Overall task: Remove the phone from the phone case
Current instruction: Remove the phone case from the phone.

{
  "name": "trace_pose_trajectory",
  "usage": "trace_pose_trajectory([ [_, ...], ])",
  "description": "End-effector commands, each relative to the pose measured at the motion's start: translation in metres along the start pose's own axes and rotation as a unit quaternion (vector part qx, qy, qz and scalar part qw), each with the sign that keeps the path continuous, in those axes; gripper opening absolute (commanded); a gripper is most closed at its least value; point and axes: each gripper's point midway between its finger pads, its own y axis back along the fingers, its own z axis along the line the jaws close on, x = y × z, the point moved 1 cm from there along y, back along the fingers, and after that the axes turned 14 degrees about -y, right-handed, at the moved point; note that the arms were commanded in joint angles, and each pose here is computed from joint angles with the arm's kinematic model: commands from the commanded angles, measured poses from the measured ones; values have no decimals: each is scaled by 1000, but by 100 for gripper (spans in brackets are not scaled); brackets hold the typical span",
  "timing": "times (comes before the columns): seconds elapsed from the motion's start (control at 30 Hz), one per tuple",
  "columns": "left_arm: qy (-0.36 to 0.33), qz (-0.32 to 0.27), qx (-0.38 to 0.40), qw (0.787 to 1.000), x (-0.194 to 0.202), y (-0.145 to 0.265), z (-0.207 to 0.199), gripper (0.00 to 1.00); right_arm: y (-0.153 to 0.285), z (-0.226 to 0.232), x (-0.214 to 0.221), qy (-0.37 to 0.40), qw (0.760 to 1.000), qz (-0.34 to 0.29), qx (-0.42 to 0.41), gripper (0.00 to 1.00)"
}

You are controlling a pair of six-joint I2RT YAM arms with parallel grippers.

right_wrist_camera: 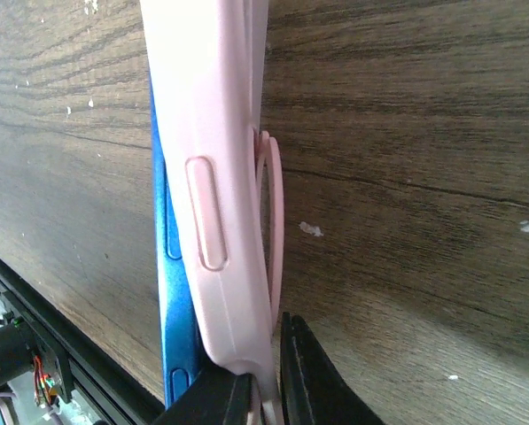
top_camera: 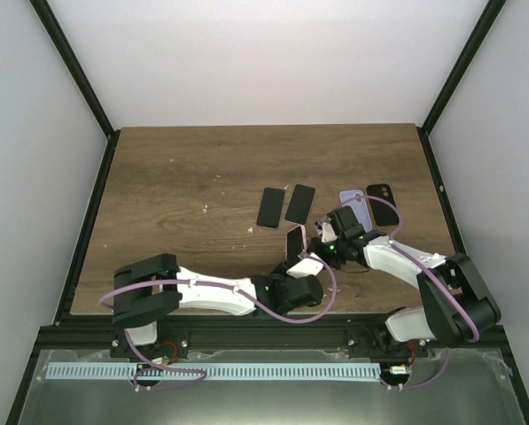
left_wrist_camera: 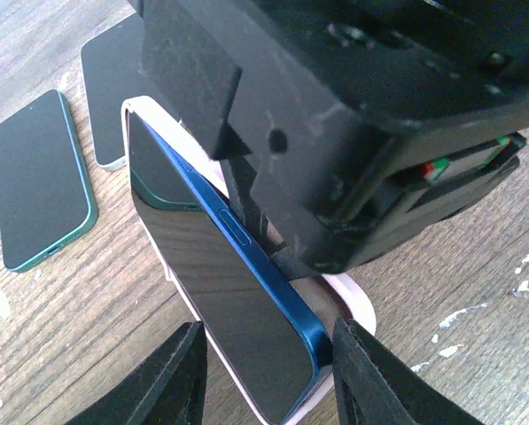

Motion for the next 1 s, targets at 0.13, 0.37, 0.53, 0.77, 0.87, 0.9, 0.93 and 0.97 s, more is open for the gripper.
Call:
trace_pose_trajectory([
  [0.13,-17,12,-45,999,-2,-7,6,39,4,20,4,10,999,15,-51,1],
  [0.37,-54,24,-85,995,-2,-4,21,43,6,28,9,-1,996,37,-82,1],
  [0.53,-95,41,-118,988,6,4,36,43,11,36,13,-9,992,55,-117,1],
  [0.77,-135,68,-167,974,24,13,58,49,15,42,15,-13,987,67,-144,1],
  [0.87,-137,73,-173,973,30,13,62,48,17,44,17,-15,985,74,-157,1],
  [0.9,-138,75,-175,972,31,13,63,46,17,45,18,-15,984,75,-159,1],
  [0.93,-139,76,-176,972,32,13,63,41,18,45,17,-16,984,74,-160,1],
  [0.97,-137,77,-177,971,33,13,64,38,18,45,17,-15,984,74,-161,1],
])
